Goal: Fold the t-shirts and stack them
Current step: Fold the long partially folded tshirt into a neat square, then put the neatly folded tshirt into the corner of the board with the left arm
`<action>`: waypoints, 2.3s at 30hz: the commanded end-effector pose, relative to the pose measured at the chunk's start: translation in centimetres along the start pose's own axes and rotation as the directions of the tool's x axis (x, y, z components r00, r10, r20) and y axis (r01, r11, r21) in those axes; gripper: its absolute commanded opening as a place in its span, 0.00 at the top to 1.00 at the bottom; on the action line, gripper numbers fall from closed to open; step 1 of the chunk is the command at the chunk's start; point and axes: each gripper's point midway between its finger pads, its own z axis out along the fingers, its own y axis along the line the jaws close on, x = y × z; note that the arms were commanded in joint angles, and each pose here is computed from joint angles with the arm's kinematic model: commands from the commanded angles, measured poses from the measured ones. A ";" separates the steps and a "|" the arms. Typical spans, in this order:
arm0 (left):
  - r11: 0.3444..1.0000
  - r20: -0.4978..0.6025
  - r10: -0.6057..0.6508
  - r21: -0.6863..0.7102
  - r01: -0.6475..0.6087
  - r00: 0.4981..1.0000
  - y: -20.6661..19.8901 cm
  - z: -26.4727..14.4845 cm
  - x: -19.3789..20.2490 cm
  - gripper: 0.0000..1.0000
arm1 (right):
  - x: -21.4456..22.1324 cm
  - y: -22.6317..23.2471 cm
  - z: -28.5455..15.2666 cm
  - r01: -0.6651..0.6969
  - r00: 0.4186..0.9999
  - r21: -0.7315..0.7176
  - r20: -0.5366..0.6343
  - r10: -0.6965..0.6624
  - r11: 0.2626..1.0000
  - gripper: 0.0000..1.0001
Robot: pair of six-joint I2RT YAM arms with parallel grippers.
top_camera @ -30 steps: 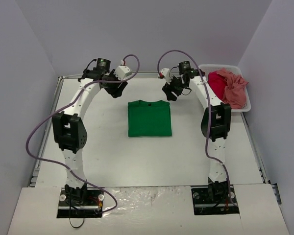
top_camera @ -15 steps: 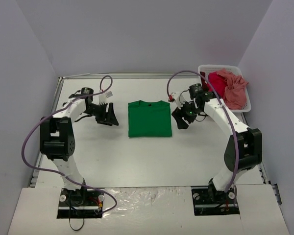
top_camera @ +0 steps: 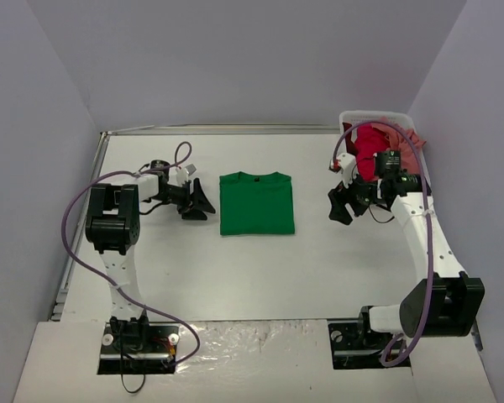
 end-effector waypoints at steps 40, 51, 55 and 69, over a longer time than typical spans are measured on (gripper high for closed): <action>0.952 0.052 0.159 -0.274 -0.139 0.986 0.8 3.4 -5.6 0.98 | 1.3 0.0 1.1 -0.052 0.998 -0.098 0.020 0.054 0.994 0.35; 0.842 0.111 0.302 -0.497 -0.211 0.947 -1.7 -3.0 -9.3 0.98 | 0.8 -0.1 1.1 -0.061 0.997 -0.109 0.031 0.064 0.992 0.36; 0.803 0.120 0.317 -0.561 -0.199 0.941 -1.2 -5.4 -10.2 0.98 | 0.6 0.0 0.9 -0.059 0.997 -0.109 0.039 0.064 0.992 0.36; 0.654 0.183 0.307 -0.754 -0.067 0.934 6.2 -15.1 -14.9 0.98 | 0.6 0.2 0.5 -0.065 0.996 -0.099 0.046 0.070 0.993 0.36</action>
